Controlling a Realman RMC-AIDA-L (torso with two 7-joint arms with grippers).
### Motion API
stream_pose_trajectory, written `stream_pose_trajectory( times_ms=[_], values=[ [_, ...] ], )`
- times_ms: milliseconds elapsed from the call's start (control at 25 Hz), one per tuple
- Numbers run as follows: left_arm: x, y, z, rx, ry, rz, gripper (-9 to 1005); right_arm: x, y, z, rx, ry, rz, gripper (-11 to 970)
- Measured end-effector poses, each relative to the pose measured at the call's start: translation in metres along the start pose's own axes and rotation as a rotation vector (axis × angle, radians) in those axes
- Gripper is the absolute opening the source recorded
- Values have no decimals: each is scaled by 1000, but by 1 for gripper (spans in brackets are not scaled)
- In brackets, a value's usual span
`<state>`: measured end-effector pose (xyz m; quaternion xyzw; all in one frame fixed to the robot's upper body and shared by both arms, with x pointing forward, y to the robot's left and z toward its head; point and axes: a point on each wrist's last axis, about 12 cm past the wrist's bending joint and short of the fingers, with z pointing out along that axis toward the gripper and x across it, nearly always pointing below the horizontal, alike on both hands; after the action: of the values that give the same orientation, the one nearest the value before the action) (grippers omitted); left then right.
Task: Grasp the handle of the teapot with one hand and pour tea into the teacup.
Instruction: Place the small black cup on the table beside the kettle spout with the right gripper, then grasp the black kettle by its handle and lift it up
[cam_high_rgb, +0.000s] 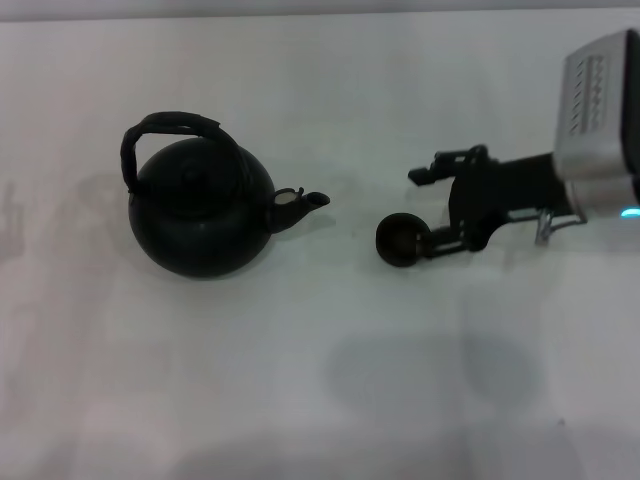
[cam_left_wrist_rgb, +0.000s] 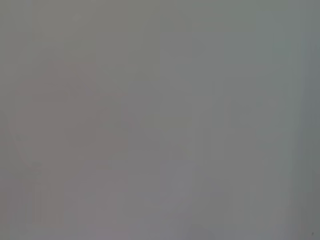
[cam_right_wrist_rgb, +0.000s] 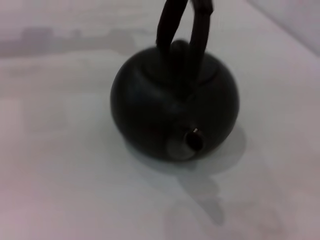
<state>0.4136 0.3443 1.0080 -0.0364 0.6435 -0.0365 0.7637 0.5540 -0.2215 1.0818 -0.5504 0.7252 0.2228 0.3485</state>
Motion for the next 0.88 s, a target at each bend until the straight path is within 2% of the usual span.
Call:
stream_pose_trajectory(
  times_ms=[160,360,640,880],
  values=[
    [1,-3,0,27,10,-2,438,-4,-10,-14,49,-53,7,841],
    [4,-12,-1,110,34,-8,439,1,-25,-43,145,-152,51,842],
    [7,-30,-8,284,70,-14,439,27,-39,-90,346,-285,133,842],
    [6,-41,-13,410,79,-55,439,50,-41,-108,447,-341,197,842]
  ],
)
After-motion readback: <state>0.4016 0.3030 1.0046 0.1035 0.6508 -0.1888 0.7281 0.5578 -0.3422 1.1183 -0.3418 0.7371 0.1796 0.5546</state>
